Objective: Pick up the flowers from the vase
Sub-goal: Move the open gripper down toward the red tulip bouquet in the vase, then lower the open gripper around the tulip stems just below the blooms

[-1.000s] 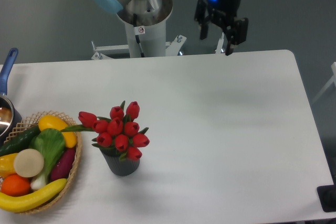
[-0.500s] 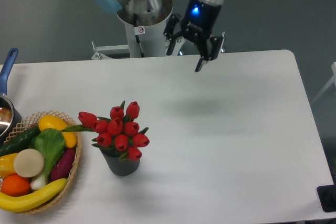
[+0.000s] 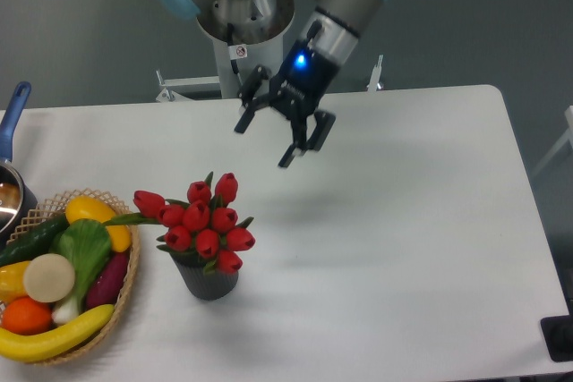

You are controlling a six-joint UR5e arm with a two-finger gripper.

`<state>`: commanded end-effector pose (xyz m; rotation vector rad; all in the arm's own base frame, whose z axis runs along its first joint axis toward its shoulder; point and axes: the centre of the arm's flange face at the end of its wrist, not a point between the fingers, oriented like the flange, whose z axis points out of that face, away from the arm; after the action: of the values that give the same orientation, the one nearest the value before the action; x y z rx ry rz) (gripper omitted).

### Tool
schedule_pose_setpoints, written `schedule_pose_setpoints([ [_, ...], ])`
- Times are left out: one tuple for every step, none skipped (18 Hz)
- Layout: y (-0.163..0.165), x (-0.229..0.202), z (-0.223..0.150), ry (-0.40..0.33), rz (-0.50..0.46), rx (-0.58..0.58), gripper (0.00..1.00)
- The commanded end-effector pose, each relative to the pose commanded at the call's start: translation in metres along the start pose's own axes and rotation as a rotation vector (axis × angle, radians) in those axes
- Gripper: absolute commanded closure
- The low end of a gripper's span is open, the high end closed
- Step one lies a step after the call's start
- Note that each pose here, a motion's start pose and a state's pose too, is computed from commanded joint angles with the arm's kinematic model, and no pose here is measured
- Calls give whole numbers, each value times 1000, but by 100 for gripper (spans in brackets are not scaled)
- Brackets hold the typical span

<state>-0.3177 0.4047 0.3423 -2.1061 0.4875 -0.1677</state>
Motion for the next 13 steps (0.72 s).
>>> schedule_pose_setpoints([
  [-2,-3,3,6,1,1,0],
  [-1,-7,5,9,-5,2,0],
  [-4,-9,11,20,-4,3,0],
  [-7,-10,16,29,2,4,0],
  [-8,-11,23,43,2,4,0],
  [-7,-12,28,53,-3,4,0],
  [-7,-12,30,57,-9,3,0],
  [-7,-12,31,59,-11,6,0],
  [-6,-13,32,62,-14,17,0],
  [-7,-14,34,65,-11,34,0],
  [-6,-15,37,71,-16,44,0],
  [-6,-15,39,76,-21,56,0],
  [-5,-17,41,79,-34,70,0],
])
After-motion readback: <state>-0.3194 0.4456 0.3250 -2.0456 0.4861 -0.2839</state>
